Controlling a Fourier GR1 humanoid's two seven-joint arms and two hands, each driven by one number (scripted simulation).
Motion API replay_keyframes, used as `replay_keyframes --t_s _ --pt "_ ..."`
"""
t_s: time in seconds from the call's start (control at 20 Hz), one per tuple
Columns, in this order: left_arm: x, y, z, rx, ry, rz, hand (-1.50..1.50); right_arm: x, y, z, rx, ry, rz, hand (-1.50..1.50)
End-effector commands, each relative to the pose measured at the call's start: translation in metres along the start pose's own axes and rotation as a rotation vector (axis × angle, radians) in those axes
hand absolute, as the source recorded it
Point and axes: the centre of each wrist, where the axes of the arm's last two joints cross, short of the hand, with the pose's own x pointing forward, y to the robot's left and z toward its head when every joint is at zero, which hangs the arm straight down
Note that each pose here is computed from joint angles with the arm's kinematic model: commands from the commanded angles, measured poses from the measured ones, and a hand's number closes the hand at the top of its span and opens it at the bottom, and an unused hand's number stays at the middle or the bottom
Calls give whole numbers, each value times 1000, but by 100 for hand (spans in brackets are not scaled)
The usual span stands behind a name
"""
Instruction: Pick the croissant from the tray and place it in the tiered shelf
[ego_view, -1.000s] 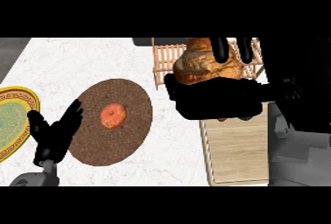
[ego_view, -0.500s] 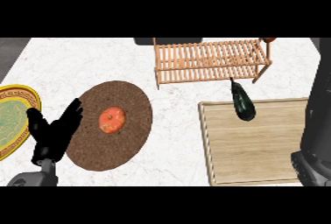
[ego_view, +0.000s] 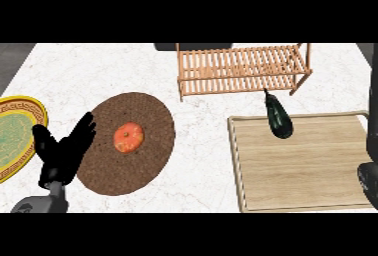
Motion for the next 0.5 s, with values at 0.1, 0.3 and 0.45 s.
replay_keyframes --t_s 0.1,0.3,0.45 --pt "-32 -2 -9 8 74 -11 0 -13 19 -26 8 -6 48 150" --pt "-8 -1 -14 12 78 -2 0 -23 43 -39 -14 1 29 150" --pt "-7 4 -1 -9 65 -19 0 -58 38 -54 -26 10 70 150"
